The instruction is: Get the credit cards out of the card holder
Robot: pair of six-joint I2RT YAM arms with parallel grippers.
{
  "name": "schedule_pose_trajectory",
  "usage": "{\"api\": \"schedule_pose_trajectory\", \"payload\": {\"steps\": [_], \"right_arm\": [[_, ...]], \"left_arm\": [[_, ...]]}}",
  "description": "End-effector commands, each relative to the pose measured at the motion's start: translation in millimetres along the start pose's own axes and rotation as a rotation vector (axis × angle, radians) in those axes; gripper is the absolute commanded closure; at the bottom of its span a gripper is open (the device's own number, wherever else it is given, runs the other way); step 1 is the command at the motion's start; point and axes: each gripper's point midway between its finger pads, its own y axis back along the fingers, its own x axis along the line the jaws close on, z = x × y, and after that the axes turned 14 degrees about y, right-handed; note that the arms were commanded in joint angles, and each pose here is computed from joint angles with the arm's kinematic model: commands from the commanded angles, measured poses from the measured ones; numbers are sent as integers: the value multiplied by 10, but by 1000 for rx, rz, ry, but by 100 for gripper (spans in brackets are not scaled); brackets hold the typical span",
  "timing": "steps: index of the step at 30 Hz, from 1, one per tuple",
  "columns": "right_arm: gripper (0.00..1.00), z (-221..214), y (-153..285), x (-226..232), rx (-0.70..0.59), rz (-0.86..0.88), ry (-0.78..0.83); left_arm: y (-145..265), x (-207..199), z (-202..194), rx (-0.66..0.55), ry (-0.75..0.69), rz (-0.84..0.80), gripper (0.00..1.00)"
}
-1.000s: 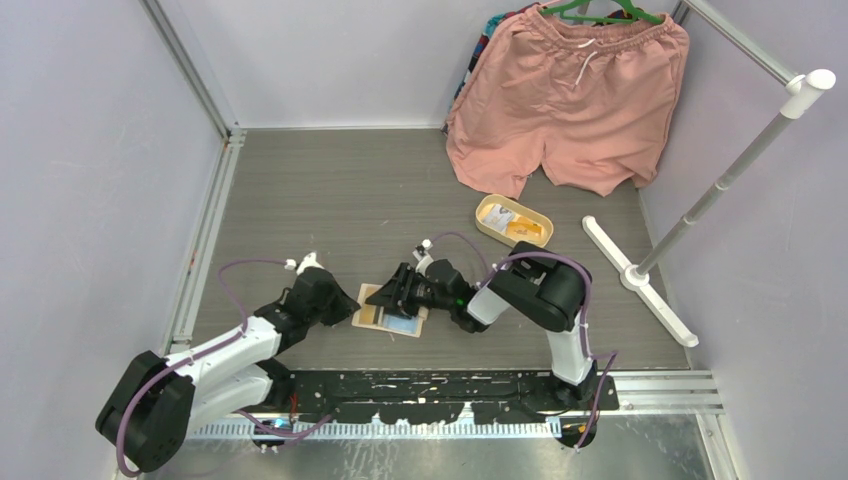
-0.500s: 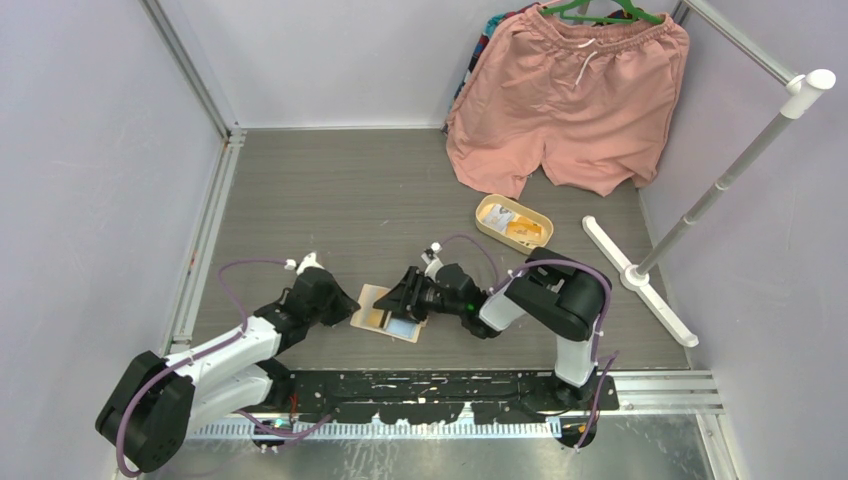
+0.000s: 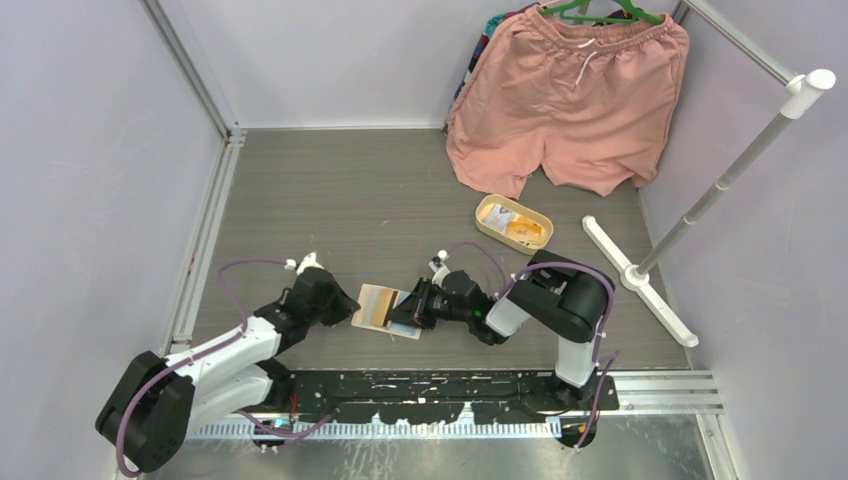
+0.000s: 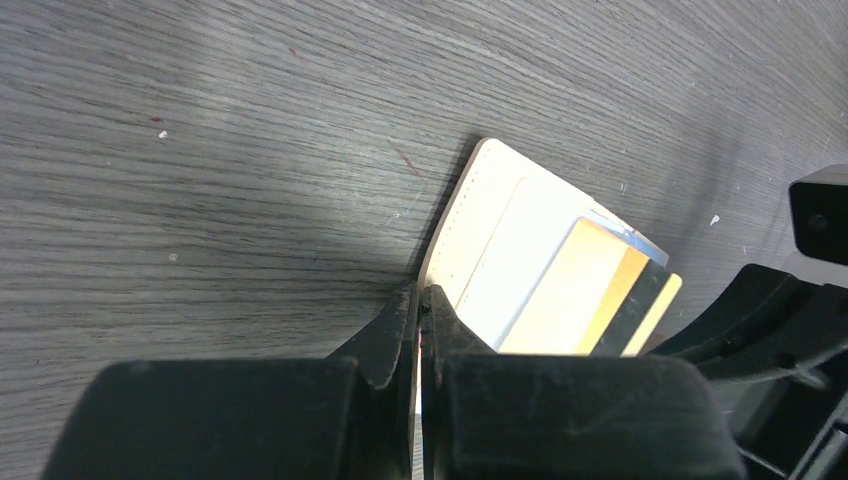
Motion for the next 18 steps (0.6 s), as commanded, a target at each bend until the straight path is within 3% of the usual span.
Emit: {"api": "schedule_pose_trajectory", "payload": {"steps": [1, 5, 18], "right_arm": [[90, 77, 12, 174, -39, 78, 36], [99, 46, 30, 154, -37, 90, 20], [99, 35, 342, 84, -25, -29, 101]], "left_arm": [[23, 382, -139, 48, -30, 130, 100], [28, 383, -138, 48, -32, 130, 100], [6, 404, -153, 53, -34, 135, 100]]}}
